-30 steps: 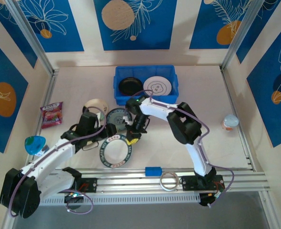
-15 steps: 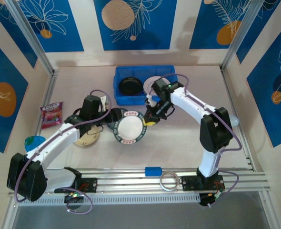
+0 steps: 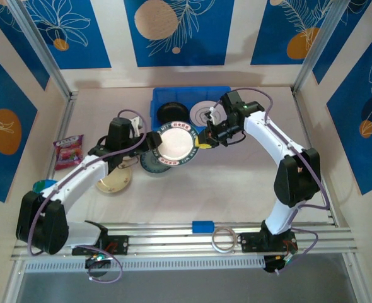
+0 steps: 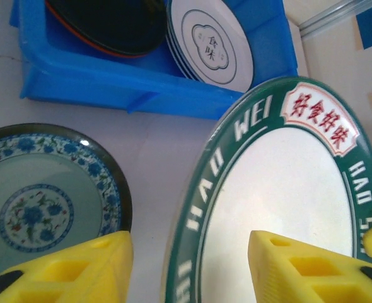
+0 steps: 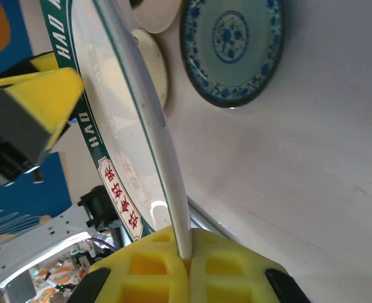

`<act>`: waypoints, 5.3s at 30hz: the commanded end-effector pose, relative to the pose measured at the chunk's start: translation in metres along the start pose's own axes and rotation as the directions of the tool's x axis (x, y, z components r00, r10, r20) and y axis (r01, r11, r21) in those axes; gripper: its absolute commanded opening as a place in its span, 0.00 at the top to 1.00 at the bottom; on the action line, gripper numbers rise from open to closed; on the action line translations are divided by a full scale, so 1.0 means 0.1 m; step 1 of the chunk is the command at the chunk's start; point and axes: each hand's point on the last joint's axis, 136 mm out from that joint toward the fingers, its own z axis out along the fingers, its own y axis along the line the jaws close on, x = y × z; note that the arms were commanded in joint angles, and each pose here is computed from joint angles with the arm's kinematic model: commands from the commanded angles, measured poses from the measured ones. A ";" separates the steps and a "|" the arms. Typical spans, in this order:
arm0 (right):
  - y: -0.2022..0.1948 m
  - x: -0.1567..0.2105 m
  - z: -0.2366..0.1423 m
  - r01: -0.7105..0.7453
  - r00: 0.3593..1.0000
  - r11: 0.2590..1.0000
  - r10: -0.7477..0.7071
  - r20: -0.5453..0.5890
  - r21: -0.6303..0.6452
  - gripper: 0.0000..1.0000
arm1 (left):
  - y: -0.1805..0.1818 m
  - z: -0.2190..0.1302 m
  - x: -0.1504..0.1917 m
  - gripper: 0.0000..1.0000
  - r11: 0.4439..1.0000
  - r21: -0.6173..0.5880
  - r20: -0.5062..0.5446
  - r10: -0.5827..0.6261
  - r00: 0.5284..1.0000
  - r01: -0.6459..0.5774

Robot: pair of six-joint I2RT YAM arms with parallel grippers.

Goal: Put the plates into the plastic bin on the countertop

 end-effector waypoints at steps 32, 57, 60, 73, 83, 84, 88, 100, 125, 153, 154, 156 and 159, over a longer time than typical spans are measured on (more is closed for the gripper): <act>-0.49 -0.68 -1.20 -0.175 0.822 0.973 0.059 0.566 0.152 0.58 | -0.50 0.46 -1.17 1.00 0.996 0.089 0.144 0.008 0.990 -0.021; -0.79 -0.70 -1.38 -0.259 0.754 0.963 0.157 0.638 0.070 0.59 | -0.68 1.34 -1.60 1.00 0.994 0.025 0.160 0.097 0.982 -0.102; -0.81 -0.71 -1.39 -0.263 0.751 0.962 0.159 0.641 0.069 0.59 | -0.65 1.44 -1.58 1.00 0.995 0.022 0.152 0.089 0.984 -0.093; -0.81 -0.77 -1.37 -0.271 0.751 0.962 0.183 0.634 0.043 0.59 | -0.53 1.99 -1.48 1.00 0.999 0.027 0.111 0.028 0.993 -0.031; -0.85 -0.75 -1.26 -0.280 0.771 0.959 0.201 0.605 0.039 0.60 | -0.44 2.37 -1.17 1.00 1.000 -0.007 0.052 0.004 0.999 -0.004; -0.85 -0.75 -1.25 -0.282 0.771 0.959 0.202 0.603 0.039 0.59 | -0.42 2.41 -1.14 1.00 1.000 -0.014 0.048 0.004 0.999 -0.004; -0.85 -0.74 -1.24 -0.280 0.775 0.959 0.204 0.599 0.036 0.59 | -0.38 2.49 -1.09 1.00 1.000 -0.028 0.038 0.002 0.999 -0.001; -0.90 -0.74 -1.14 -0.274 0.796 0.961 0.201 0.571 0.043 0.59 | -0.24 2.69 -0.95 1.00 0.998 -0.066 -0.018 -0.024 1.000 0.023; -0.98 -0.78 -0.96 -0.286 0.823 0.953 0.192 0.535 0.098 0.60 | -0.14 2.72 -0.92 0.45 0.986 -0.166 -0.060 0.025 0.998 -0.035; -0.31 -0.63 -0.62 -0.045 0.846 0.998 0.014 0.533 0.045 0.59 | -1.41 1.25 -1.37 0.42 0.971 0.037 0.131 0.229 0.964 -0.236; -0.30 -0.60 -0.55 -0.039 0.853 0.998 0.012 0.522 0.041 0.60 | -1.39 1.16 -1.32 0.42 0.973 0.042 0.130 0.221 0.967 -0.228; -0.26 -0.54 -0.40 -0.027 0.867 0.999 0.006 0.498 0.034 0.61 | -1.38 1.00 -1.22 0.42 0.975 0.055 0.127 0.205 0.971 -0.213; -0.23 -0.45 -0.16 -0.018 0.887 1.000 0.007 0.462 0.019 0.62 | -1.30 0.79 -1.01 0.43 0.979 0.059 0.099 0.188 0.977 -0.194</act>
